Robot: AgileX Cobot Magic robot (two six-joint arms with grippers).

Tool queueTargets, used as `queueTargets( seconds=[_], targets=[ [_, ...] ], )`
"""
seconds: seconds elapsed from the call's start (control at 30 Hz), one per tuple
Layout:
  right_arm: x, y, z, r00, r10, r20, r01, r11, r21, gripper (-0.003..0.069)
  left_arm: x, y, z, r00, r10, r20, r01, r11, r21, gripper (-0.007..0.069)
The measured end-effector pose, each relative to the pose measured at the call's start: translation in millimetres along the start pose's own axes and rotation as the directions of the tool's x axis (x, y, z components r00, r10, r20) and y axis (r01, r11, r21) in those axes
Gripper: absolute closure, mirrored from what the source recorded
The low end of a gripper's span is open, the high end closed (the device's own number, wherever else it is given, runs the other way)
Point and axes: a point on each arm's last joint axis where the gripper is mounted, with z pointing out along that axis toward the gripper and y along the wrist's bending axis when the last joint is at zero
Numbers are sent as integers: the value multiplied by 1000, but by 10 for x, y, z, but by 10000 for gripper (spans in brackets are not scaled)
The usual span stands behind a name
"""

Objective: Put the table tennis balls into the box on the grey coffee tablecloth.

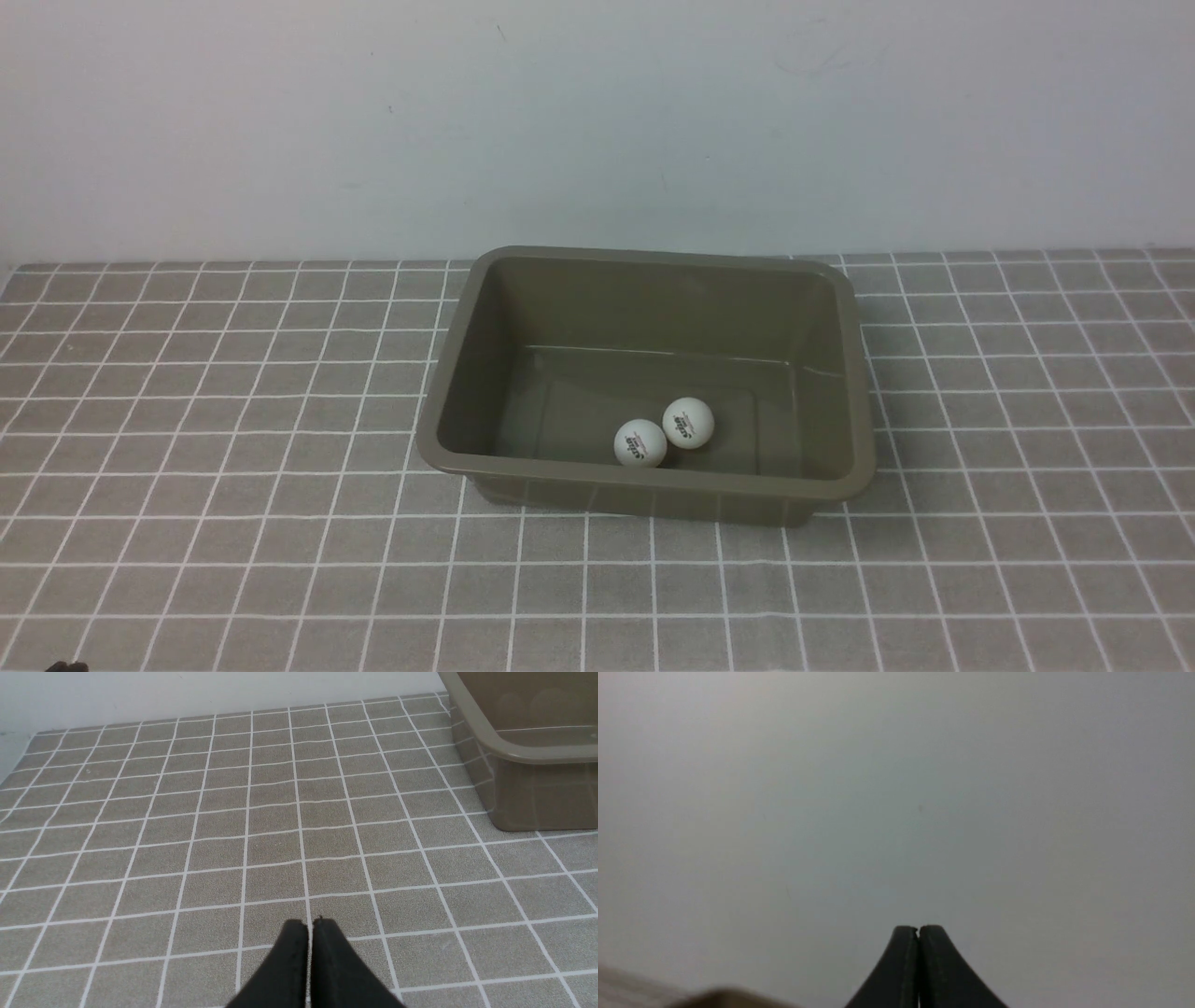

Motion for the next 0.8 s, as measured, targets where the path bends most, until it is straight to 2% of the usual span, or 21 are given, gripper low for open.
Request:
queueTargets(
  seconds=[0.03, 0.17, 0.37, 0.43, 0.8],
  targets=[
    [60, 3, -4, 997, -41, -68, 42, 999, 10, 673, 0, 0, 0, 1000, 0, 0, 0, 1000, 0, 630],
    [328, 7, -39, 950, -75, -303, 92, 995, 41, 673, 0, 0, 0, 1000, 0, 0, 0, 1000, 0, 630],
    [1003, 32, -172, 871, 26, -491, 45, 990, 132, 673, 0, 0, 0, 1000, 0, 0, 0, 1000, 0, 630],
    [1182, 49, -203, 849, 50, -526, 31, 989, 142, 673, 0, 0, 0, 1000, 0, 0, 0, 1000, 0, 630],
    [1166, 39, -185, 875, 74, -479, 9, 986, 168, 673, 2, 0, 0, 1000, -1, -2, 1, 1000, 0, 630]
  ],
)
